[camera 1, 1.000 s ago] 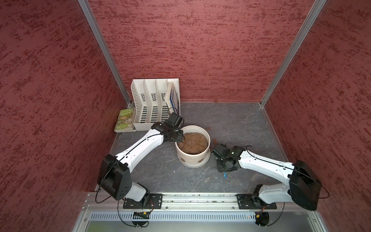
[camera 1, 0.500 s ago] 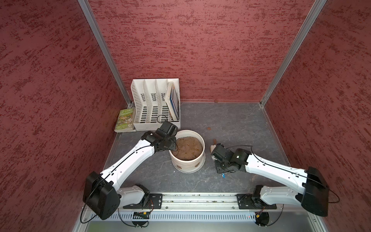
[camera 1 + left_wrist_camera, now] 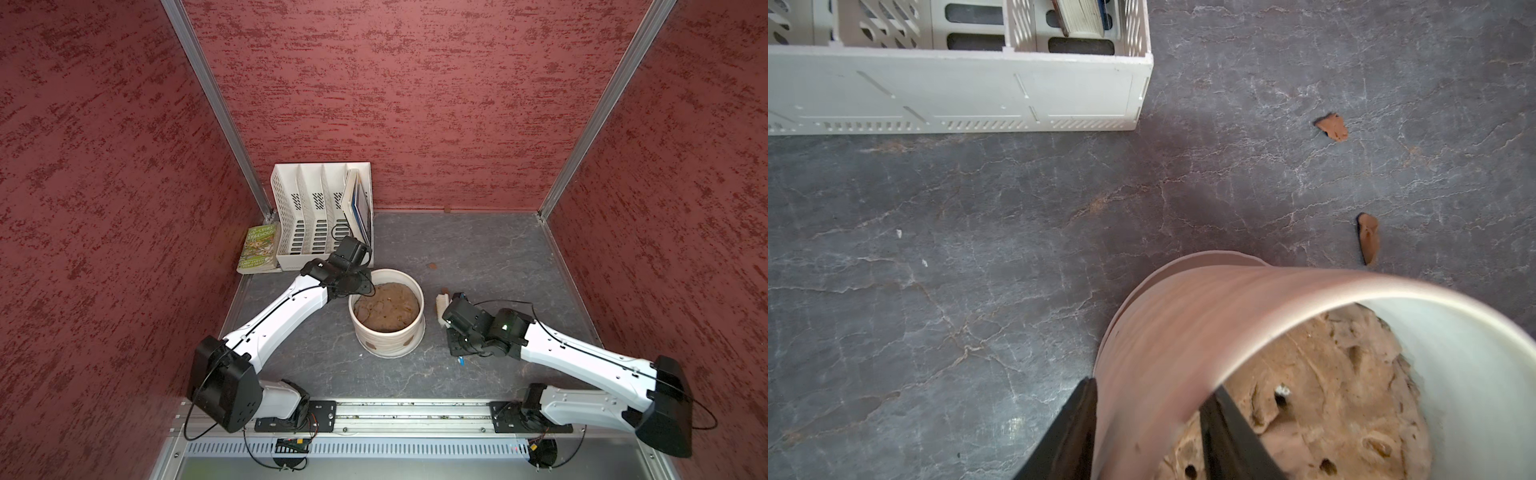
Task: Scrub the dried mud off the ceramic pot
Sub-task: Rotate the pot on the tray, then brush off the soil from the pot.
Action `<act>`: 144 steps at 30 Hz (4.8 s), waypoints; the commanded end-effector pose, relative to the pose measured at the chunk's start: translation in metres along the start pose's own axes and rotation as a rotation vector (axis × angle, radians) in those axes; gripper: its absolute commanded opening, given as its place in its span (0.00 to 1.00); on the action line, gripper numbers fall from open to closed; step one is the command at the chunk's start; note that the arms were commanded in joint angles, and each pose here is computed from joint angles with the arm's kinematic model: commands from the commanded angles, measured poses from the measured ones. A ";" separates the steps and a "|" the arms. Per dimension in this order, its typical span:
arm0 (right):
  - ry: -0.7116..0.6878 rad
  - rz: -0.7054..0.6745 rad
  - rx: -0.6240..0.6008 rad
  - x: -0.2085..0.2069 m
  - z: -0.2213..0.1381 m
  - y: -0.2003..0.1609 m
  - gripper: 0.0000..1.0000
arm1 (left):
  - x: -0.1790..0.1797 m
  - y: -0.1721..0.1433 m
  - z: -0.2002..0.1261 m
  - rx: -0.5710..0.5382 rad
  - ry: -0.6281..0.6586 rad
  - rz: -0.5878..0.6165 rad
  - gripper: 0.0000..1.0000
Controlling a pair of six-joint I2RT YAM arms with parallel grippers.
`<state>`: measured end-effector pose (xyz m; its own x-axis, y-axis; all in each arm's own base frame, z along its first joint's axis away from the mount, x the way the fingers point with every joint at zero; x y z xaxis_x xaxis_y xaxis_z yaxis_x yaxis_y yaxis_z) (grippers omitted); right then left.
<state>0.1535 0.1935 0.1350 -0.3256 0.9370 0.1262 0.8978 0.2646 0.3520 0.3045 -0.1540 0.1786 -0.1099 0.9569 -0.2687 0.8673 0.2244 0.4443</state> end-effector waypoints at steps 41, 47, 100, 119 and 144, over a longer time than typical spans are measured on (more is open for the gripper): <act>0.103 -0.088 0.010 0.026 -0.002 -0.012 0.00 | -0.015 -0.028 -0.022 0.074 -0.103 0.181 0.00; 0.070 -0.101 0.003 0.027 -0.002 -0.009 0.00 | -0.020 -0.031 -0.018 0.085 -0.141 0.179 0.00; -0.113 -0.039 0.127 -0.032 0.032 -0.006 0.00 | -0.040 -0.044 -0.017 0.140 -0.160 0.435 0.00; 0.194 -0.141 0.088 0.020 0.020 -0.012 0.00 | -0.038 -0.045 -0.014 0.149 -0.149 0.433 0.00; 0.170 -0.113 0.013 -0.007 0.000 0.012 0.00 | -0.033 -0.049 -0.017 0.157 -0.144 0.438 0.00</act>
<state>0.1745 0.1748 0.1154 -0.3792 0.9090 0.1729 0.9062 0.3270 0.2682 0.2816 -0.1740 0.1782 0.2603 0.9594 -0.1085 0.8682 -0.1834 0.4611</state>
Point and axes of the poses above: each gripper's point midway between its finger pads, its own z axis out along the fingers, its own x axis along the line the jaws close on, y = z × x, the point moved 2 cm from there along -z, back along the fingers, and after that the axes turned 10 degrees about -z, right-handed, at the moved point
